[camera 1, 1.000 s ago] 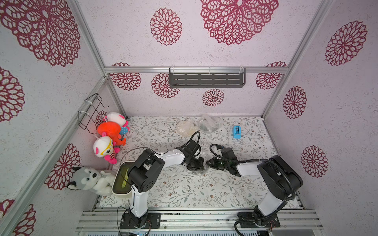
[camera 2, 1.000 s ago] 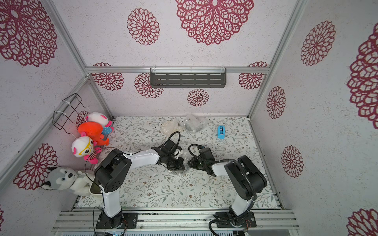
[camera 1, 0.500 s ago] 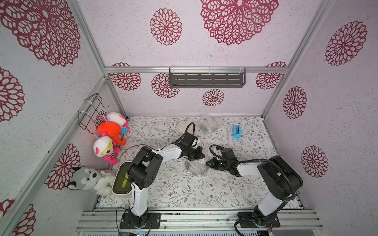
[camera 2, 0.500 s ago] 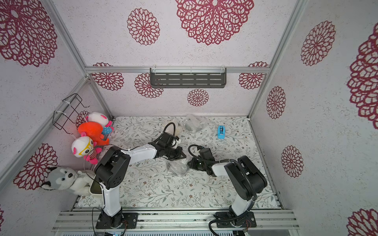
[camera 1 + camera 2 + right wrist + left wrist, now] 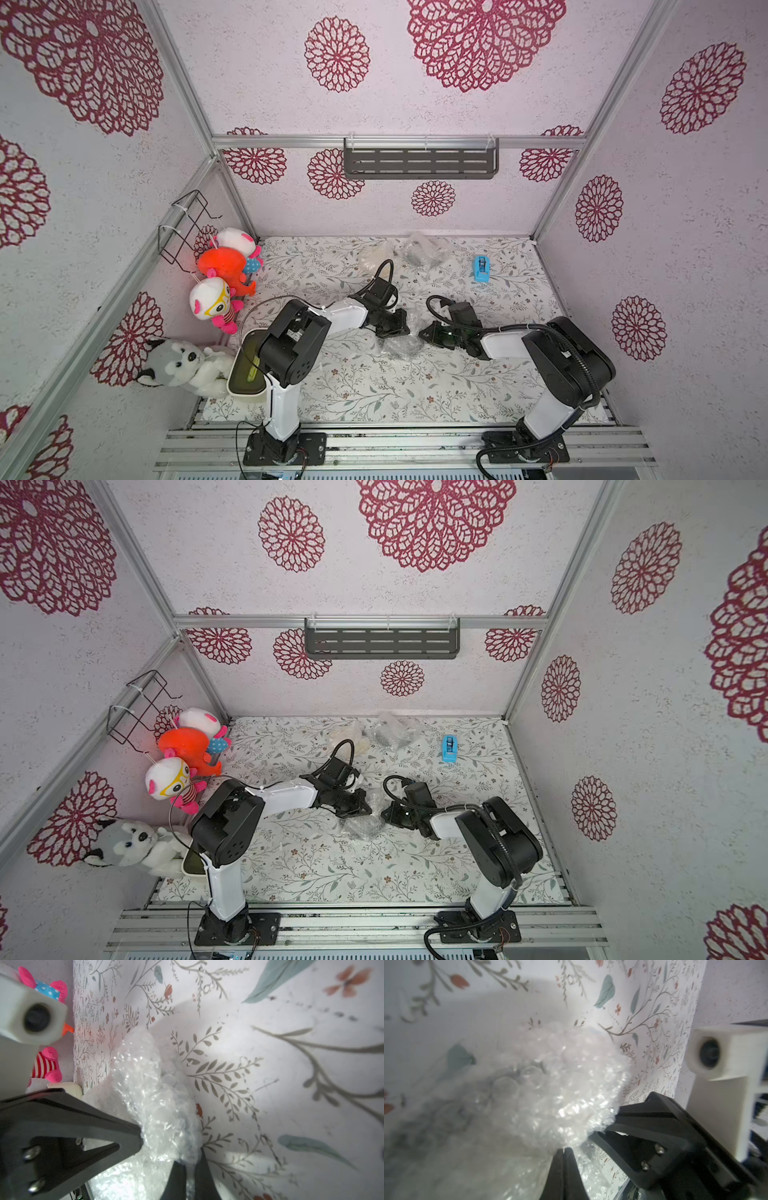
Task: Wrap dinner plates in bubble wrap
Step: Stick the tape on the bubble wrap.
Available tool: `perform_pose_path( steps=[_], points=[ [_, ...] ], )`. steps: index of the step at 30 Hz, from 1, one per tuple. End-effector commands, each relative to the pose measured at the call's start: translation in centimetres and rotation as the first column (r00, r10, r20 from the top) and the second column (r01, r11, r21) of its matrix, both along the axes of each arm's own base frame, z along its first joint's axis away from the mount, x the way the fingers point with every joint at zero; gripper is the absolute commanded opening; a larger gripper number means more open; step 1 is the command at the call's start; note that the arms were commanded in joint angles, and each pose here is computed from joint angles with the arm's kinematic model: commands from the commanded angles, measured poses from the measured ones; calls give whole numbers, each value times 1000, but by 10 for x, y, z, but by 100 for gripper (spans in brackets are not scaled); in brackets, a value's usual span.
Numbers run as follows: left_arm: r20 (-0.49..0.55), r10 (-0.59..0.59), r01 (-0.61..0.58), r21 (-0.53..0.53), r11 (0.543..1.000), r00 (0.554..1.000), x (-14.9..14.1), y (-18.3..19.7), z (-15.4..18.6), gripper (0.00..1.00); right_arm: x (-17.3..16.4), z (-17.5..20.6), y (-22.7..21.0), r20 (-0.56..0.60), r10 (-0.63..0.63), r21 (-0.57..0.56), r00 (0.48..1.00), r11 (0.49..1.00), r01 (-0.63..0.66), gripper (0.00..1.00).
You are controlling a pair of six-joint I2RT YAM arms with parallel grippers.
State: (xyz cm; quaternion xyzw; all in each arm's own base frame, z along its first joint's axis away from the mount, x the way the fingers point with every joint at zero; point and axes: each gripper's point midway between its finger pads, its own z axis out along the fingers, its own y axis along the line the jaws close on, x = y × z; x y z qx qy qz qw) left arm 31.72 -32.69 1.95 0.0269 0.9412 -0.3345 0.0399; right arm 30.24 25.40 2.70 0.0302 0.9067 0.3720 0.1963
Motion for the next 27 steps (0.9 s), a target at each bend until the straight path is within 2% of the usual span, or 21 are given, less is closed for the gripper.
perform_pose_path(
  steps=[1,6,9,10,12,14,16,19,20,22,25,26,27],
  points=[
    [-121,-5,21,134,991,993,-20,19,-47,0,7,3,1,21,-21,-9,1000,1000,21,0],
    [35,-6,4,53,999,999,1,5,3,1,10,24,7,50,-14,34,999,999,12,0],
    [3,7,-7,68,998,1000,-1,7,-10,1,9,32,9,40,-13,56,999,998,10,0],
    [-20,10,-8,70,998,1000,-4,7,-17,0,9,33,8,43,-20,52,999,998,18,8],
    [-64,14,-9,71,997,998,-8,7,-28,0,10,27,1,45,-33,16,998,999,32,37],
    [-71,9,-4,69,998,997,-8,5,-31,0,11,20,1,35,-24,10,999,1000,24,46],
    [-69,6,-1,71,997,998,-8,5,-30,0,10,12,5,11,-9,14,1000,1000,8,47],
    [-71,5,-1,66,998,997,-8,4,-31,0,9,6,12,-18,14,37,1000,999,-13,44],
    [-72,3,1,63,998,997,-8,4,-31,0,9,6,13,-20,21,38,1000,999,-20,40],
    [-67,-2,5,46,999,998,-8,1,-26,0,9,5,9,-20,16,9,1000,1000,-16,27],
    [-12,-10,10,-9,1000,1000,-4,-4,14,0,8,6,0,-9,6,-47,1000,999,-7,12],
    [55,-6,8,-39,999,998,0,-4,46,3,7,6,-2,-7,6,-59,1000,998,-6,9],
    [96,4,0,-42,999,995,2,-1,62,6,6,6,-4,-8,5,-67,1000,998,-5,6]
  ],
)
